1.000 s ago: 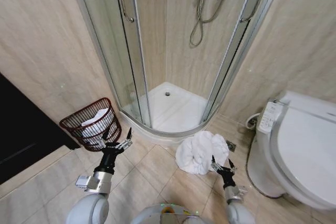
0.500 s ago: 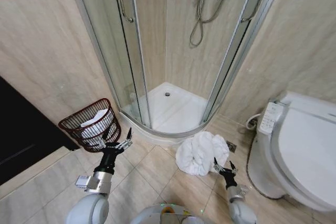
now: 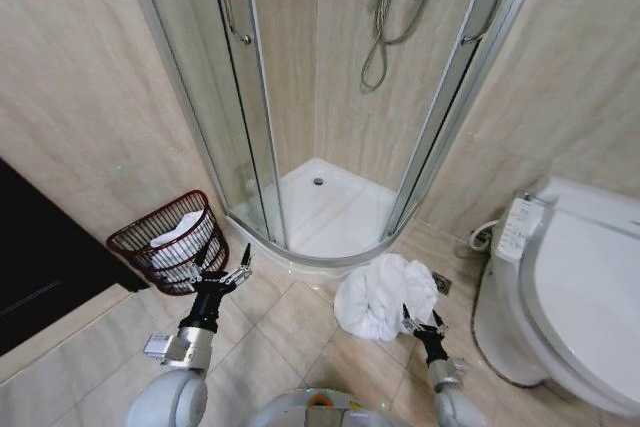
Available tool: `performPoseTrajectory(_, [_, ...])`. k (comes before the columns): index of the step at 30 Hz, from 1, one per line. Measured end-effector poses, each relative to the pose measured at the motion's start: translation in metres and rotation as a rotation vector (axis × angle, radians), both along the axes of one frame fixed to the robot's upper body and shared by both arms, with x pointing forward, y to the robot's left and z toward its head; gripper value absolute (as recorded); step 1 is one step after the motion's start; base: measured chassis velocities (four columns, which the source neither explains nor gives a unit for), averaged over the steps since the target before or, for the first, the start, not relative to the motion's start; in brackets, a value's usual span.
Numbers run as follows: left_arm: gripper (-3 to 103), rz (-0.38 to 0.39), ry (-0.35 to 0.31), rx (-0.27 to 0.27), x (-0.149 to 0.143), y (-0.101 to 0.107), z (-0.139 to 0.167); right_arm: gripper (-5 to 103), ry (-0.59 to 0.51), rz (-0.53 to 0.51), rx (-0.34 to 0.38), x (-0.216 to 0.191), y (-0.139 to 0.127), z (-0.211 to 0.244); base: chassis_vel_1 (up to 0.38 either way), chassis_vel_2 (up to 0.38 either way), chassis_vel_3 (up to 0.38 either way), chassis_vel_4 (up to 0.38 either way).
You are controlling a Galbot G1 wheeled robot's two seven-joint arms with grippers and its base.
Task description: Discard the used towel into the hamper.
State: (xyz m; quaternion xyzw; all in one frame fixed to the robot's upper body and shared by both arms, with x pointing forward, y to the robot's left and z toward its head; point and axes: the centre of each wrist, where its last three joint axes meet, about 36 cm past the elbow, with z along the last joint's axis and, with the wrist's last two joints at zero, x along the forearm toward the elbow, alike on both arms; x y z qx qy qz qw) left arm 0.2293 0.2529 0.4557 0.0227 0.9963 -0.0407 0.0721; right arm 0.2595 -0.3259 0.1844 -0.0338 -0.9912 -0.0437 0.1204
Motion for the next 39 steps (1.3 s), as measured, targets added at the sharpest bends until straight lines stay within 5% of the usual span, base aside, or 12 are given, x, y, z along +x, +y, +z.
performPoseTrajectory(17, [100, 0.0, 0.0, 0.0, 0.0, 0.0, 0.0, 100, 0.157, 0.132, -0.013, -0.008, 0.012, -0.043, -0.067, 0.07, 0.042, -0.054])
performPoseTrajectory(27, [100, 0.0, 0.0, 0.0, 0.0, 0.0, 0.0, 100, 0.236, 0.114, -0.076, 0.01, -0.018, -0.075, 0.006, -0.001, -0.002, 0.005])
performPoseTrajectory(39, [100, 0.0, 0.0, 0.0, 0.0, 0.0, 0.0, 100, 0.219, 0.161, -0.049, 0.033, -0.031, -0.088, 0.0, 0.0, 0.0, 0.0])
